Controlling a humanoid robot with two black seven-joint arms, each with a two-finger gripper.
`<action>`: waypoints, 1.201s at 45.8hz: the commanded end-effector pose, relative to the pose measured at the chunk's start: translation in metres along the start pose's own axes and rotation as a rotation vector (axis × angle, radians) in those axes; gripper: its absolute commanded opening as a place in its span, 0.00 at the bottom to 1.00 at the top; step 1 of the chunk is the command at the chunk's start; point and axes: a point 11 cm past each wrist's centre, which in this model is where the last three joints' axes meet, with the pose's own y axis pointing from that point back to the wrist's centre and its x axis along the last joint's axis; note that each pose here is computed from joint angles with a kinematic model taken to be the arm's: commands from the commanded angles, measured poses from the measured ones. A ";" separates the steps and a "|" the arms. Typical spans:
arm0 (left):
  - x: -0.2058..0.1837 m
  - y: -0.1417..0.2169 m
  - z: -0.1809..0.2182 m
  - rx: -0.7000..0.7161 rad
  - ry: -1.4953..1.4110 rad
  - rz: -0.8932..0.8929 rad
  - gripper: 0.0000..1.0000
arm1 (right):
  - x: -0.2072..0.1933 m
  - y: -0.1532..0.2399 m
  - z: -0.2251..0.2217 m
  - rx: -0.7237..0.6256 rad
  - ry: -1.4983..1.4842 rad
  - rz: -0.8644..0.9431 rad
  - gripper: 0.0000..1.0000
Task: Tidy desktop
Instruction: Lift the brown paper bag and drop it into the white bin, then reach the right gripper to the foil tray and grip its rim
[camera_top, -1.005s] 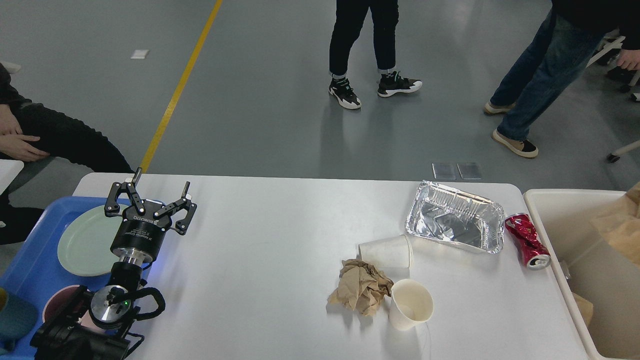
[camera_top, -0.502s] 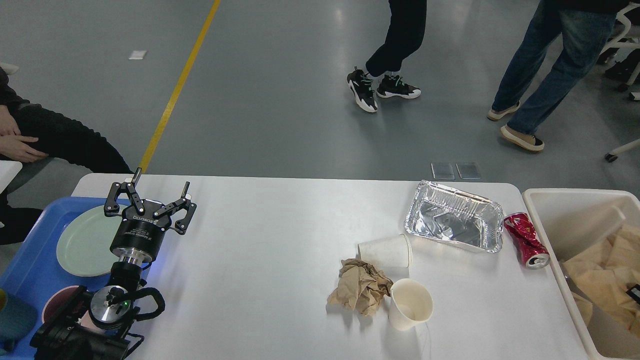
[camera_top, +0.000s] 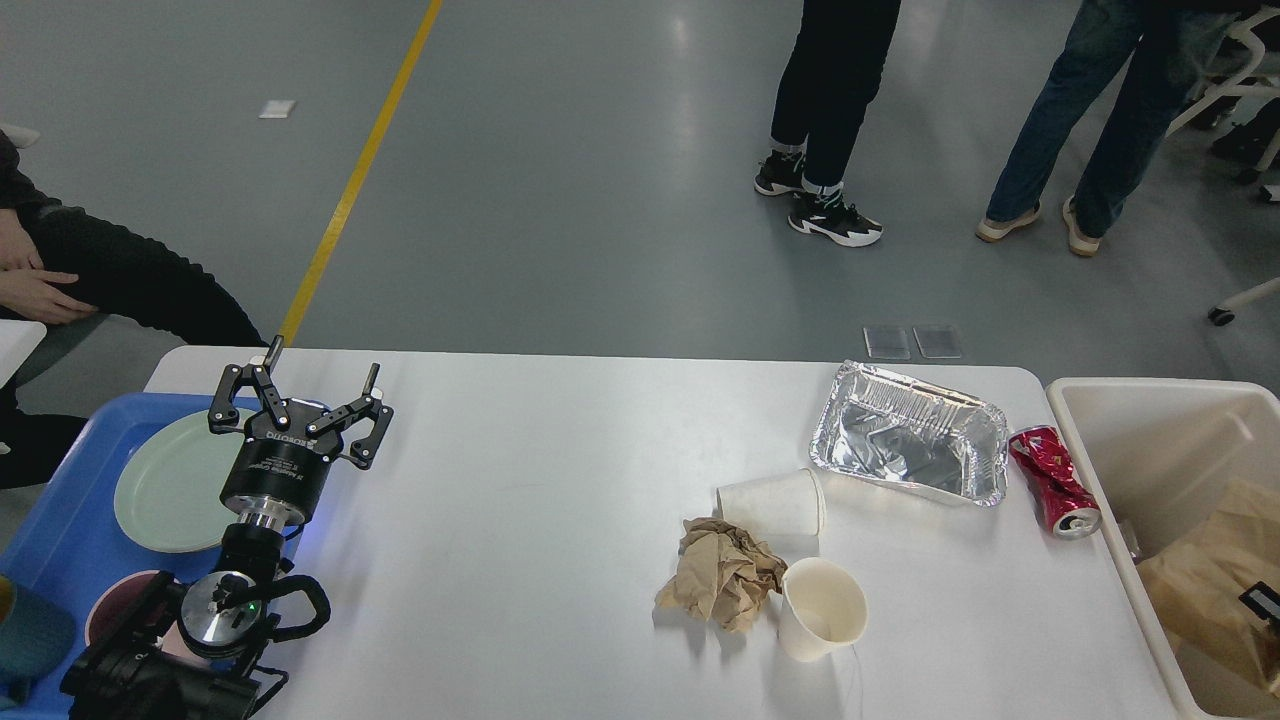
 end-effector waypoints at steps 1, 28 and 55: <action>0.000 0.000 0.000 0.000 0.000 0.000 0.97 | 0.000 0.000 -0.001 0.002 -0.002 -0.003 1.00; 0.000 0.000 0.000 0.001 0.000 0.000 0.97 | 0.086 0.054 -0.027 -0.121 0.134 -0.259 1.00; 0.000 0.000 0.000 0.001 -0.001 0.000 0.97 | 0.097 0.307 -0.215 0.164 0.697 -0.749 1.00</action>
